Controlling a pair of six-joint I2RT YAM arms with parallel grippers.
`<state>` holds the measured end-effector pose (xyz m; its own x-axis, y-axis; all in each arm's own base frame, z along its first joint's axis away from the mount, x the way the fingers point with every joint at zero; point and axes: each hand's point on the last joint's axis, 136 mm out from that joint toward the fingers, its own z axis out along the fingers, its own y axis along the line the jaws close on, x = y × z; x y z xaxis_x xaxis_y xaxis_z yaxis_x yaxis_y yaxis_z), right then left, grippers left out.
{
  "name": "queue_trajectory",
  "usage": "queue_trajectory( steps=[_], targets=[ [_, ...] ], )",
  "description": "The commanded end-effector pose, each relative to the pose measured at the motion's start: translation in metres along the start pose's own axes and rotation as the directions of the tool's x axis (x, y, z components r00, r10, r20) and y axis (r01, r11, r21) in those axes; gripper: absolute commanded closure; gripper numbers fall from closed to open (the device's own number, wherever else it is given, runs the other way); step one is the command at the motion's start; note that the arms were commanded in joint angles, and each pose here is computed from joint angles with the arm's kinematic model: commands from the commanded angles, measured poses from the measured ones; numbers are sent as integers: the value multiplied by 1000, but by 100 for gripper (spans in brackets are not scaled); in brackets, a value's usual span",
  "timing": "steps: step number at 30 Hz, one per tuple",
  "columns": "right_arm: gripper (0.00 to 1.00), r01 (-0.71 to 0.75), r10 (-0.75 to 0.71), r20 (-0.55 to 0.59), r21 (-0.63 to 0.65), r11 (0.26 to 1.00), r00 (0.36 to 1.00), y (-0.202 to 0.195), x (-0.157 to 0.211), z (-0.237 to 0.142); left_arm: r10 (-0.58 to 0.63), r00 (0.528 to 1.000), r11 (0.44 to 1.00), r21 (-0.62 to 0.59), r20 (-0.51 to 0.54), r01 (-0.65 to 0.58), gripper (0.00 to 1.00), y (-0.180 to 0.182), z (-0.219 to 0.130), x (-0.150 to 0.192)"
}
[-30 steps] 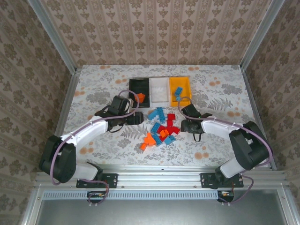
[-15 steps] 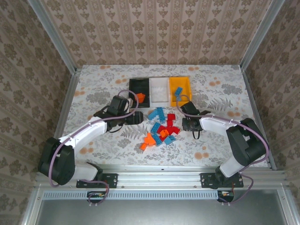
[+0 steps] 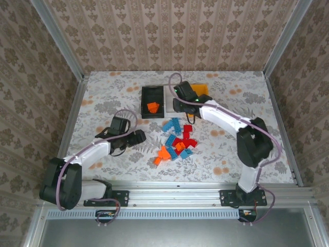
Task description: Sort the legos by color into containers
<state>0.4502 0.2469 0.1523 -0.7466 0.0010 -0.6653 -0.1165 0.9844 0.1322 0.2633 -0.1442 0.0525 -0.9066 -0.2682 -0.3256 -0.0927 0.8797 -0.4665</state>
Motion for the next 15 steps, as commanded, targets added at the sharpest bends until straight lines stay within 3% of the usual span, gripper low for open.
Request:
queue_trajectory(
  steps=[1,9,15],
  targets=[
    [70,87,-84,-55,49,995,995,1,1,33,-55,998,996,64,0,55,14,-7,-4,3],
    [65,105,-104,-91,9,994,990,11,-11,68,-62,997,996,72,54,58,13,-2,-20,4],
    [47,106,-106,-89,-8,994,990,14,-18,62,-49,997,995,88,65,43,12,-7,-25,1]
  ],
)
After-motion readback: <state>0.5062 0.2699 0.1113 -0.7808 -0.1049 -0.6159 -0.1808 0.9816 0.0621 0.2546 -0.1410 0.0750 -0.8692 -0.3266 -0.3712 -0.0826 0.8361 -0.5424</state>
